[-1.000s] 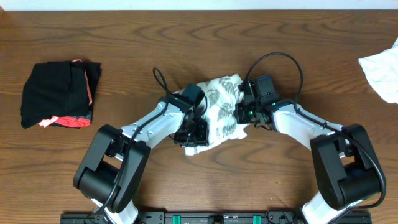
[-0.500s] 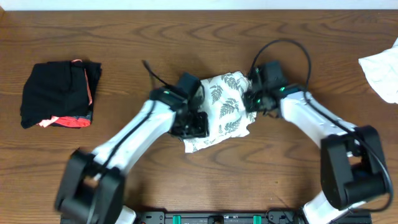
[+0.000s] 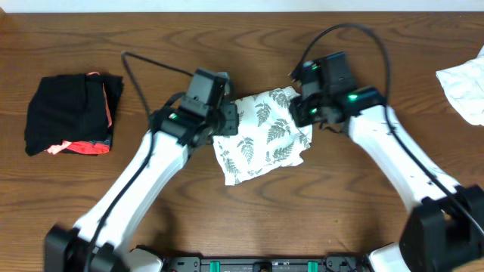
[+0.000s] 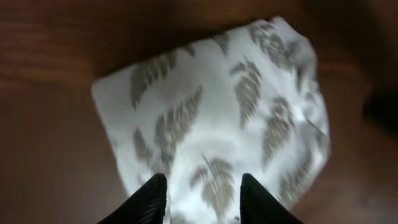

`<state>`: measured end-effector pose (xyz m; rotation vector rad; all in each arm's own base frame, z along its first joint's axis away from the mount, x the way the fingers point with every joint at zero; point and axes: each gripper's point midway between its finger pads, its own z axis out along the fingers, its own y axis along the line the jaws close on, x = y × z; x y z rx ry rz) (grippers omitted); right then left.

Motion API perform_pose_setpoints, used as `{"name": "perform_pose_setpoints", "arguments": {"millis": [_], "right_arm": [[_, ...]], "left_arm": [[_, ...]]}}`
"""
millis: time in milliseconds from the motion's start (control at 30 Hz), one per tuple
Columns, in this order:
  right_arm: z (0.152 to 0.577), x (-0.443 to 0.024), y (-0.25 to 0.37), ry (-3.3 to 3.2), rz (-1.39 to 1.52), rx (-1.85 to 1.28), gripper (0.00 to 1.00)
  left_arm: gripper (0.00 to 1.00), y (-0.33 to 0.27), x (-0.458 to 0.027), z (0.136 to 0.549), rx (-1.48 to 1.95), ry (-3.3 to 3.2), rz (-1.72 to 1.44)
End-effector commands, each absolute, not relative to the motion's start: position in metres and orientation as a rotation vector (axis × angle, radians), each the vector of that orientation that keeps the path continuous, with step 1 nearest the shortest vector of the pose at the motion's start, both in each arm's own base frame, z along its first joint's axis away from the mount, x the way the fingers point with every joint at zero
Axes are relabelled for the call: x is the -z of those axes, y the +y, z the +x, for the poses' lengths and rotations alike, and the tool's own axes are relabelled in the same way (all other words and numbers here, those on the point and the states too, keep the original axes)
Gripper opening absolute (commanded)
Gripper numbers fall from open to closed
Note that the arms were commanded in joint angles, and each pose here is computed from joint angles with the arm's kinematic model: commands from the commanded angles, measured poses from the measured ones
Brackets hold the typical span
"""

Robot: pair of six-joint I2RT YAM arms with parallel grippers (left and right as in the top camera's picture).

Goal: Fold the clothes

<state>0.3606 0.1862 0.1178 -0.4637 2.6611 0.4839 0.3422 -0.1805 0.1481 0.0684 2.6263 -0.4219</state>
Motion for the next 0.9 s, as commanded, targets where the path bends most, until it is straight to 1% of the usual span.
{"name": "perform_pose_setpoints", "arguments": {"millis": [0, 67, 167, 267, 400, 533, 733, 867], "right_arm": [[0.336, -0.087, 0.208, 2.759, -0.573, -0.525, 0.13], [0.323, -0.070, 0.215, 2.819, -0.617, -0.519, 0.13], [0.307, -0.048, 0.215, 2.917, -0.647, -0.500, 0.10], [0.293, -0.030, 0.206, 3.019, -0.650, -0.447, 0.10], [0.283, -0.005, 0.186, 3.130, -0.642, -0.307, 0.10], [0.279, 0.020, 0.177, 3.191, -0.642, -0.233, 0.10], [0.281, 0.054, 0.174, 3.227, -0.640, -0.196, 0.07], [0.296, 0.060, 0.166, 3.193, -0.595, -0.165, 0.07]], "left_arm": [[0.39, -0.178, -0.117, 0.359, 0.325, 2.657, 0.088], [0.39, -0.182, -0.095, 0.365, 0.319, 2.691, 0.090], [0.39, -0.192, -0.067, 0.361, 0.367, 2.768, 0.109], [0.39, -0.197, -0.042, 0.346, 0.413, 2.874, 0.092], [0.39, -0.192, -0.014, 0.313, 0.409, 3.070, -0.027], [0.39, -0.194, -0.006, 0.287, 0.437, 3.191, -0.031], [0.39, -0.197, -0.008, 0.274, 0.474, 3.243, -0.030], [0.39, -0.195, -0.008, 0.269, 0.462, 3.263, -0.037]]}}
